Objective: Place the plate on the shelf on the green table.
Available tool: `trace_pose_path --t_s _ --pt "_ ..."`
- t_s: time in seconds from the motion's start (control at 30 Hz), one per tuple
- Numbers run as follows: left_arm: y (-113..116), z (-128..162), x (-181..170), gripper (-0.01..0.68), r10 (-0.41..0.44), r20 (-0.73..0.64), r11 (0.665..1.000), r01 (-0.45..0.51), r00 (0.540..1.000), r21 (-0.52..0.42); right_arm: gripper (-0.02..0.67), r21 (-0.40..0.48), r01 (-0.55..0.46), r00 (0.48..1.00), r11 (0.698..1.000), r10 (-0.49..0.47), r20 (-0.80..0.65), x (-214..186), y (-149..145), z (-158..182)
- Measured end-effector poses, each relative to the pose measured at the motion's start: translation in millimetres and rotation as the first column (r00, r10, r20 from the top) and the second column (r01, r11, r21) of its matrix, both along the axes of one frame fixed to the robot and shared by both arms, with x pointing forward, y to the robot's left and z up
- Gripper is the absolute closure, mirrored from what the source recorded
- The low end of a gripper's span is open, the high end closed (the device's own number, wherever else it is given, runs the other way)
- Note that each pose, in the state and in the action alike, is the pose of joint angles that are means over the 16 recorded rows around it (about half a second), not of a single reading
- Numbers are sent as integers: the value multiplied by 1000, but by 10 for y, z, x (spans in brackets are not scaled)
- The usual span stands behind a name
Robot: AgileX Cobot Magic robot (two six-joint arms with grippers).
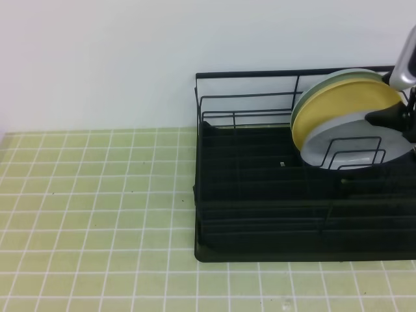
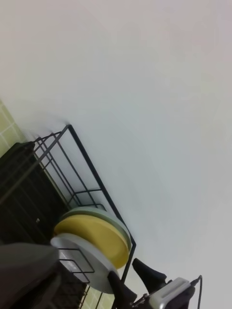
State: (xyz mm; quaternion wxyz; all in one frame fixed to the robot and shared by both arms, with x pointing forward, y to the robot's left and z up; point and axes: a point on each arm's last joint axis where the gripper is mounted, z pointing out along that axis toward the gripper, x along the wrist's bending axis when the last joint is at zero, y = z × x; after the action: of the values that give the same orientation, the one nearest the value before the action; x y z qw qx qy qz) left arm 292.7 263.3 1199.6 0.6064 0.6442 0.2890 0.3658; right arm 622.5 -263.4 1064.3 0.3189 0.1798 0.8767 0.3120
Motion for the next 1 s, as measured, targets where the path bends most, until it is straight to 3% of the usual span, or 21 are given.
trace_pose_path --t_s 0.5,1.0 --pt "5 0 3 674 7 7 1000 -7 1000 10 61 29 135 984 990 -138 114 215 -86 -80" --pt "7 0 5 674 9 9 1000 -9 1000 14 60 92 94 990 991 -102 97 223 -28 -110"
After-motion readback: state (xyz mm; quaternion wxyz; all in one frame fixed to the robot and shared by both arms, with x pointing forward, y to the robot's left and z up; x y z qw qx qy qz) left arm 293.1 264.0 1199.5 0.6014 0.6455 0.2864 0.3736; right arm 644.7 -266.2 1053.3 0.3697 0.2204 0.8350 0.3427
